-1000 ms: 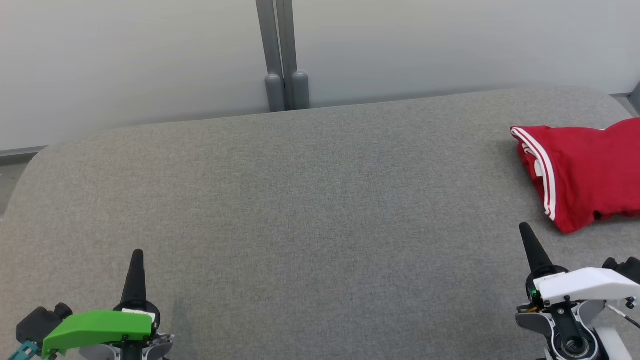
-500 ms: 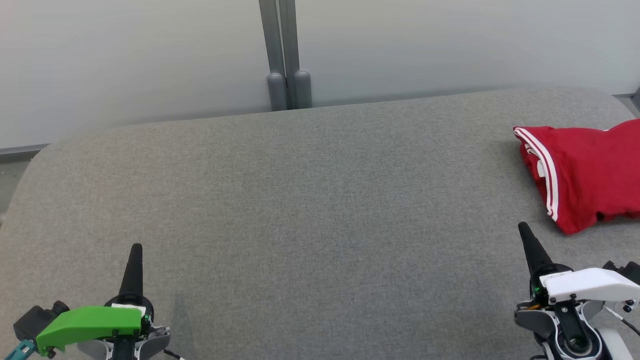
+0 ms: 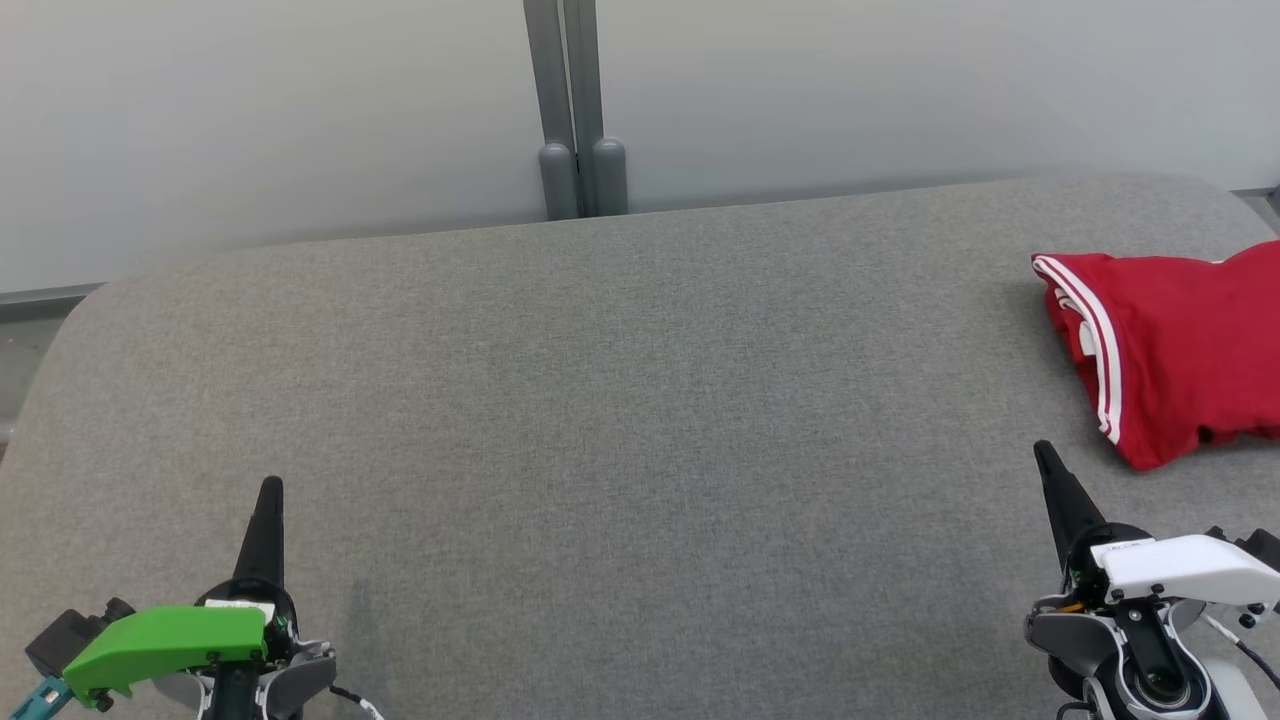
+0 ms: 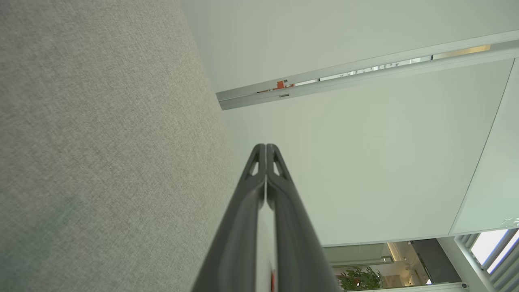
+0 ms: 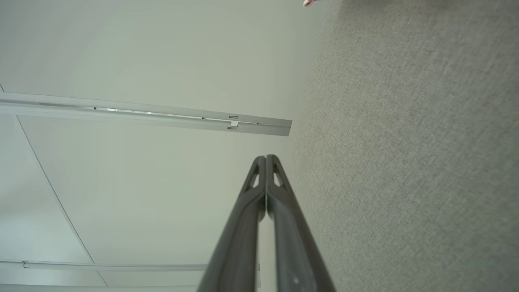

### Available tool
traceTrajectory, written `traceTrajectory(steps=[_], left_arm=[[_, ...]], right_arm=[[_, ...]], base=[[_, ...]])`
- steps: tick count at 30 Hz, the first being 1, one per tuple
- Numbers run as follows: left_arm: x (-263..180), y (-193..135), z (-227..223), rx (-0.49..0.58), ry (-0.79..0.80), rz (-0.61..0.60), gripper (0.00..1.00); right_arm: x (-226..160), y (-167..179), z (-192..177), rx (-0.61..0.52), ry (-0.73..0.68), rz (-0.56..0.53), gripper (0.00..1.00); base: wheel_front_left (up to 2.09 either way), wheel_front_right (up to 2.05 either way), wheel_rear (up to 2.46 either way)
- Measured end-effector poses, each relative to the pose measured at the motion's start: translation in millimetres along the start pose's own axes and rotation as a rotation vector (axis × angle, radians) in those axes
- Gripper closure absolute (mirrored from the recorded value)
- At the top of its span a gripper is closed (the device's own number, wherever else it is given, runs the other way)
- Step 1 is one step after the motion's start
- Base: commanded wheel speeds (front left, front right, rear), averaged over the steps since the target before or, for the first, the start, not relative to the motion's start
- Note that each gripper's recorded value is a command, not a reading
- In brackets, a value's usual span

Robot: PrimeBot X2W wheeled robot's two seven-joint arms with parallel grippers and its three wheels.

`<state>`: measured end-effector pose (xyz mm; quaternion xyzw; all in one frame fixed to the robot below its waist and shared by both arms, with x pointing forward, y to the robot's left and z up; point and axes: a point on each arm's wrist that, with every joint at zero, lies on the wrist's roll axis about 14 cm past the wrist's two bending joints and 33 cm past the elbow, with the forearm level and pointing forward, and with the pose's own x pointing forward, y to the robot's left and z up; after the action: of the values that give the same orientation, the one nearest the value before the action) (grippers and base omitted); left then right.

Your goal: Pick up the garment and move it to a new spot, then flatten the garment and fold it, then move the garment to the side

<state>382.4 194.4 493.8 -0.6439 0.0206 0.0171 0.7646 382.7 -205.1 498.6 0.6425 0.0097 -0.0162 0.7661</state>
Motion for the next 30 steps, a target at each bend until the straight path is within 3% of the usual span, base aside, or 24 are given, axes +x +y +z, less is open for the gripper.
traceTrajectory(steps=[30], left_arm=[[4.6,-9.4,6.3,-0.177,-0.003,-0.042,1.00]], right_arm=[[4.9,6.6,-4.2,0.178,0.009,0.027,1.00]], base=[[0.00,0.00,0.00]])
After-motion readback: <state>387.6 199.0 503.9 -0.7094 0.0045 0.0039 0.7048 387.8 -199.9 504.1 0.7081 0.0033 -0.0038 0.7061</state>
